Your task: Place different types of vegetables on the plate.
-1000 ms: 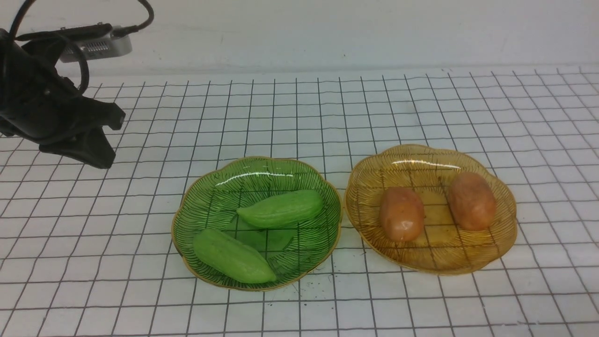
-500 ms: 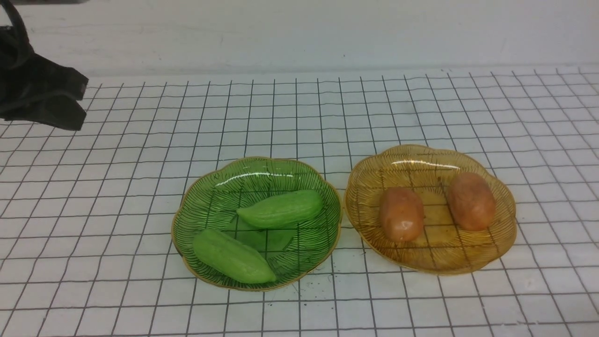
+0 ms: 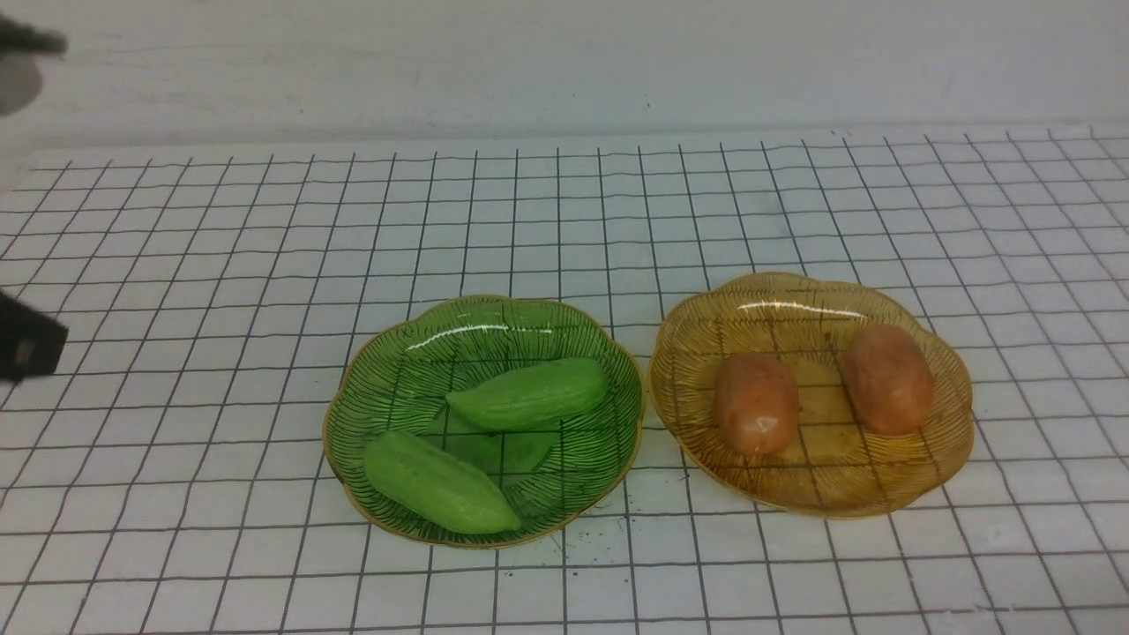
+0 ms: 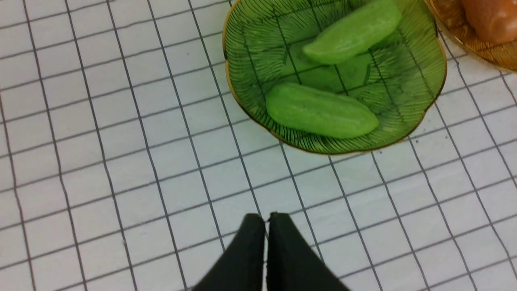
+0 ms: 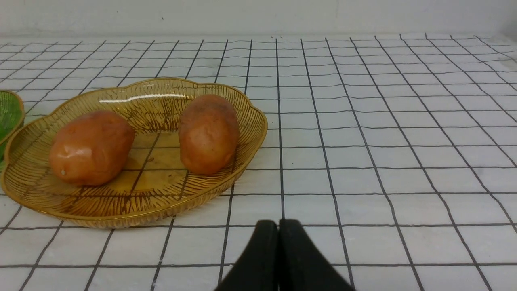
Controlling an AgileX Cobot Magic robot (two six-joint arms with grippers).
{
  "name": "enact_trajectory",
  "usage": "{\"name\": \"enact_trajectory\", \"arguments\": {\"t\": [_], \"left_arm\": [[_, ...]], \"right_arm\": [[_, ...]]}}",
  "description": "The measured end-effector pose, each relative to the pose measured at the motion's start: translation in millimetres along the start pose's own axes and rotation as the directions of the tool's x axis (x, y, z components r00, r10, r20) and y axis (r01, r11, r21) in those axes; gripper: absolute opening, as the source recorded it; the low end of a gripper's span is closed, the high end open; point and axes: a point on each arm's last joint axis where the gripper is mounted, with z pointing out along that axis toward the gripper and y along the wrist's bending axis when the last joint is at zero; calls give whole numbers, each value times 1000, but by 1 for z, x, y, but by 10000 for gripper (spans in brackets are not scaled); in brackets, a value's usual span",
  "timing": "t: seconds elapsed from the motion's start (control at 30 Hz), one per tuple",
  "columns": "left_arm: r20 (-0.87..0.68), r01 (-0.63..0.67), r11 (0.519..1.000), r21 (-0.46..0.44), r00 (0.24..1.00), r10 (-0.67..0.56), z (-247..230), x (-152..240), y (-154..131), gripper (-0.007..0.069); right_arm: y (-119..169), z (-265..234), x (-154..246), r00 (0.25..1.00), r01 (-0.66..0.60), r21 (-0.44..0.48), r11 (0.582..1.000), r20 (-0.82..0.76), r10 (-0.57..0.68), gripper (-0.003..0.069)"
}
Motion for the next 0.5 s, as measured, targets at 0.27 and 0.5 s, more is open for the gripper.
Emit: {"name": "enact_trajectory", "arguments": {"t": [0.27, 0.5], "left_arm": [[186, -58, 989, 139, 982, 31, -8, 79, -41, -3], [661, 18, 974, 224, 732, -166, 2, 109, -53, -3]], "right_arm": [[0, 0, 0, 1000, 0, 1, 1000, 0, 0, -15], [0, 0, 0, 1000, 0, 1, 1000, 0, 0, -15]]}}
